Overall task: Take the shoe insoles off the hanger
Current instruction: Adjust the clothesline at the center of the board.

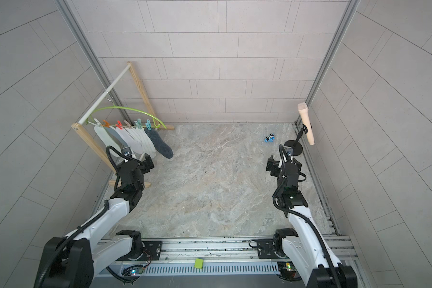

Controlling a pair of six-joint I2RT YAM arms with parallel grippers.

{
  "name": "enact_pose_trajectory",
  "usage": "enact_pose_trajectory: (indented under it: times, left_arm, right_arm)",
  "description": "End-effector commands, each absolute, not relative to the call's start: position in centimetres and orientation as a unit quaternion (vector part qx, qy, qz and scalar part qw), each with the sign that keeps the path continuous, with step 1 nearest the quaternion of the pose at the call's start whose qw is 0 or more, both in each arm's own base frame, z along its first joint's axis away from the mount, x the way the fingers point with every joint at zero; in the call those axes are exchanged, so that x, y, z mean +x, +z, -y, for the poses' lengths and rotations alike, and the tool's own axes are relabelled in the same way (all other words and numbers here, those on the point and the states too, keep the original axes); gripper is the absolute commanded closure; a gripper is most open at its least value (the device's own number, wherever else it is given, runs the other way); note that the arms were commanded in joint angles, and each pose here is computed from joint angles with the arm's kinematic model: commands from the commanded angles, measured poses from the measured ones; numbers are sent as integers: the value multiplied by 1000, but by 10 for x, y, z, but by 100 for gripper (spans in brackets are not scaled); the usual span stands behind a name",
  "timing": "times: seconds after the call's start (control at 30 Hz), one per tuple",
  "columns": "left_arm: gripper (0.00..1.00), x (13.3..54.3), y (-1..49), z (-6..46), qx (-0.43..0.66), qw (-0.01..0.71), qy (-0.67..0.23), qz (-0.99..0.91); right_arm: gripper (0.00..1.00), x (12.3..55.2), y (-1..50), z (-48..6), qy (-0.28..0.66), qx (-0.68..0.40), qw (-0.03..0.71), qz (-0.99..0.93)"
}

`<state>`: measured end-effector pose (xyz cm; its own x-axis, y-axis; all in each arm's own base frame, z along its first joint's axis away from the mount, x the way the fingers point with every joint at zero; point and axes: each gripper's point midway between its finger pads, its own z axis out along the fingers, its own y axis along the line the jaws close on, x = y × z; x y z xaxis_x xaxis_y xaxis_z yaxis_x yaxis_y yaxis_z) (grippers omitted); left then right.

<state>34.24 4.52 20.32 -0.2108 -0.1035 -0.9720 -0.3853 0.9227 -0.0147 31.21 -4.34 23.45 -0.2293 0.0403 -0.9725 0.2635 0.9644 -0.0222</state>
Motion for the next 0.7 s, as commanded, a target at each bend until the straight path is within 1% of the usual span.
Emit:
enact_pose_trajectory:
  times: [0.0,0.1,0.13,0.27,0.37,0.43,0.53,0.6,0.67]
  left_arm:
    - [0,319,192,-35,-147,552,91,-815]
    - [0,301,198,-30,-150,541,65,-825]
    - [0,292,209,-29,-154,551,55,-818]
    - [0,265,230,-30,-193,552,21,-811]
    - [0,255,253,-23,-213,556,-23,-803]
    - [0,254,270,-15,-210,552,-52,-806]
    - [0,255,295,-8,-221,538,-78,-810]
    - [0,256,316,-7,-228,532,-86,-811]
    - [0,256,340,-2,-228,540,-106,-803]
  right_arm:
    - [1,283,243,44,-75,124,579,-802]
    - [0,261,270,53,-66,183,585,-787]
    - [0,256,274,52,-59,187,579,-791]
    - [0,241,290,49,-42,203,539,-816]
    - [0,239,302,47,-37,215,507,-834]
    - [0,243,313,41,-16,218,497,-840]
    - [1,251,334,29,37,230,509,-829]
    - [0,251,346,31,70,279,529,-798]
    - [0,260,359,20,115,274,543,-786]
